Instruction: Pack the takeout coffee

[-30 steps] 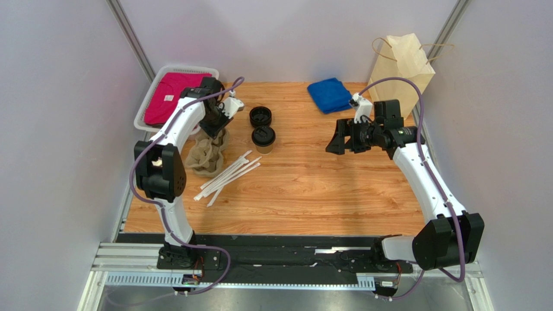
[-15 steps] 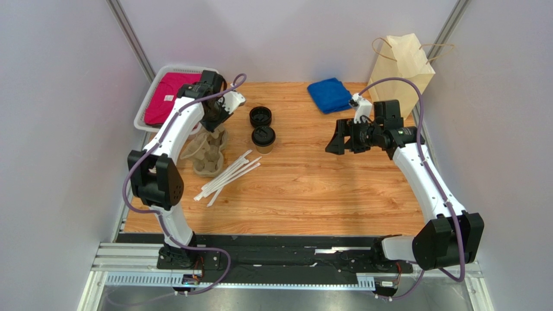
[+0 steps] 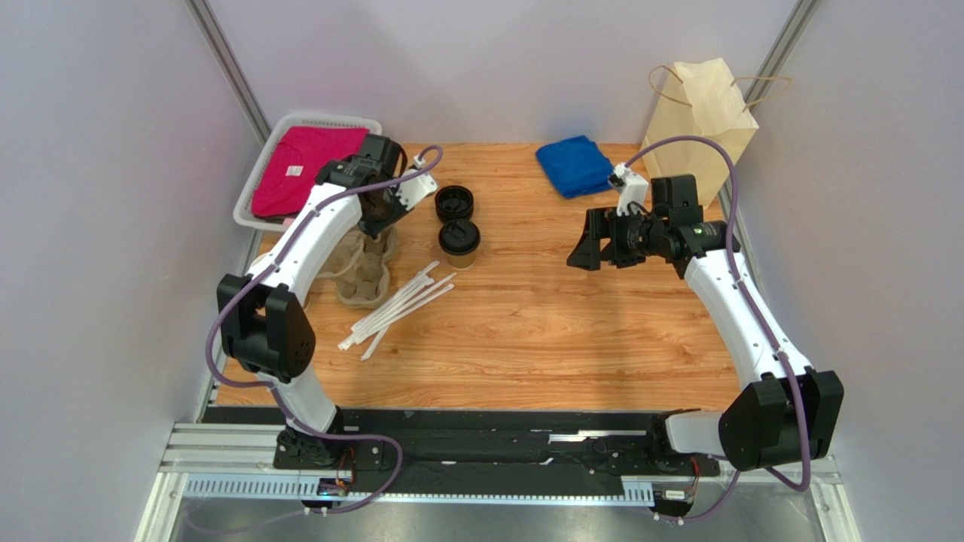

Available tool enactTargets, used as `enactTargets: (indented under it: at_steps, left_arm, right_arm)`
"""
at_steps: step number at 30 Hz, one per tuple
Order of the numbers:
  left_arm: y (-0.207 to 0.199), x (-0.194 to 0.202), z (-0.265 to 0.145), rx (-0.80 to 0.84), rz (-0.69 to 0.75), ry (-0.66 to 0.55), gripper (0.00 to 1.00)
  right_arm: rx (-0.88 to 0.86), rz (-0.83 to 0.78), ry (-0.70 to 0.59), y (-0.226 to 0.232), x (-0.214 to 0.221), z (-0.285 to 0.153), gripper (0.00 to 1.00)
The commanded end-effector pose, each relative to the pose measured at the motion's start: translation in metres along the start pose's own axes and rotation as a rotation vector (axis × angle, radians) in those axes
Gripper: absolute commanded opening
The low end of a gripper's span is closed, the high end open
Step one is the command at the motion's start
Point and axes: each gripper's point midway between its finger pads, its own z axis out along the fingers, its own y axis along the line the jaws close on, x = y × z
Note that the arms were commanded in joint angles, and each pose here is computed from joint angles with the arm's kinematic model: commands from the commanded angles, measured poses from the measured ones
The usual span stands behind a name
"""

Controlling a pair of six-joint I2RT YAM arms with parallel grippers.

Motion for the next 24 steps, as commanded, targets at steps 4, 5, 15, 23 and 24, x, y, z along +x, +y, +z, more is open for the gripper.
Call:
enactTargets:
  at_steps: [4, 5, 15, 23, 24]
  left_arm:
    - [-0.031, -0.006, 0.026, 0.007, 0.002, 0.019, 0.00]
    - [-0.033, -0.007, 0.030, 0.008, 0.002, 0.022, 0.00]
    - [-0.045, -0.007, 0.026, 0.060, -0.015, 0.003, 0.48]
    - [-0.036, -0.029, -0.033, 0.084, -0.066, -0.106, 0.83]
    - [-0.032, -0.035, -0.044, 0.075, -0.081, -0.139, 0.90]
  right_arm:
    - [-0.005, -0.016, -0.043, 0.002, -0.010, -0.002, 0.85]
    - [-0.004, -0.015, -0.046, 0.002, -0.011, -0.003, 0.85]
    - [-0.014, -0.029, -0.050, 0.006, -0.014, -0.009, 0.86]
    - [0.010, -0.140, -0.139, 0.016, -0.051, -0.042, 0.86]
    - [0.028, -0.194, -0.169, 0.018, -0.063, -0.052, 0.86]
